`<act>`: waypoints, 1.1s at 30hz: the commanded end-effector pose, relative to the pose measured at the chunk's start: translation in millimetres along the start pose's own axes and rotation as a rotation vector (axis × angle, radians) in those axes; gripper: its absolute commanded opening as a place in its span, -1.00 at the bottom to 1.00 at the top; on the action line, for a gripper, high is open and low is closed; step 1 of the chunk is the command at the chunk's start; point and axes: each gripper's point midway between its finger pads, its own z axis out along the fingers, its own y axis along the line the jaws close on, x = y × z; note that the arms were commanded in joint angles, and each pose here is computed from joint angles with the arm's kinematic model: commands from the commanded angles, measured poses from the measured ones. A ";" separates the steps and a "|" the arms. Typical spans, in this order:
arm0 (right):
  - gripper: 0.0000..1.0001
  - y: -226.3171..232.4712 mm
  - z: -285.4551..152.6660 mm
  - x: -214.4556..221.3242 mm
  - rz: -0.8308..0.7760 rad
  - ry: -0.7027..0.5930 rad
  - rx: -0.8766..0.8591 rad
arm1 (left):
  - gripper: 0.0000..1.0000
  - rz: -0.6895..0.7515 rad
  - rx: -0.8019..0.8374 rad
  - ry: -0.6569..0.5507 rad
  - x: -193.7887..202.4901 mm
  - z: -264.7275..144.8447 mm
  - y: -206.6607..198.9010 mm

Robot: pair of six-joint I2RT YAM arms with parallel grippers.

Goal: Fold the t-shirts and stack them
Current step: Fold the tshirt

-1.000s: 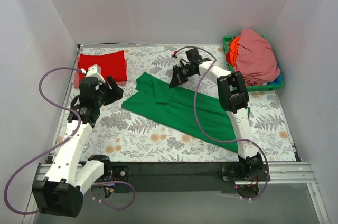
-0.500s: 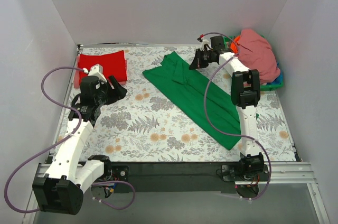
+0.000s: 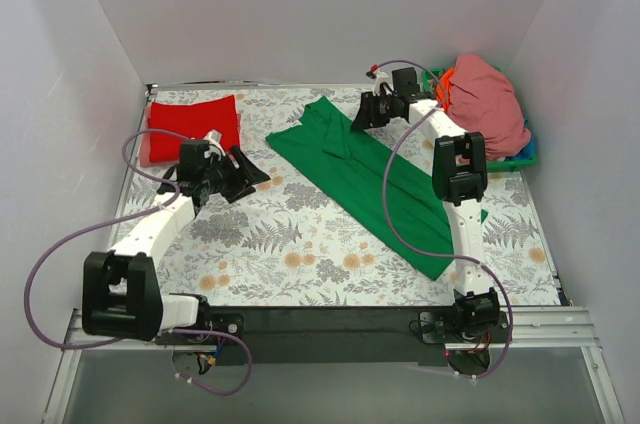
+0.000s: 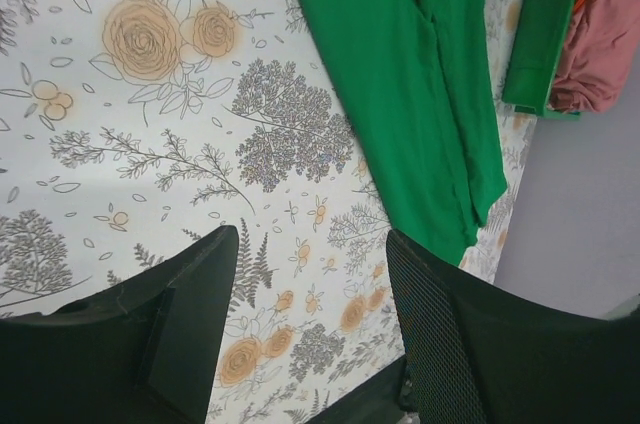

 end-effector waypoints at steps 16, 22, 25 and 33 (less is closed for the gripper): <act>0.97 126.1 -200.8 15.1 -0.575 -0.069 -0.019 | -0.06 -0.308 -0.405 0.025 -25.1 174.1 22.5; 0.97 134.7 -214.4 60.7 -0.571 -0.071 -0.044 | -0.49 -0.309 -0.575 -0.013 -37.5 190.0 51.5; 0.97 137.4 -219.2 70.7 -0.578 -0.074 -0.043 | -0.88 -0.306 -0.598 -0.010 -41.3 190.3 59.1; 0.97 154.5 -221.3 108.1 -0.687 -0.020 -0.167 | -1.00 -0.226 -0.484 0.005 -114.1 185.9 70.8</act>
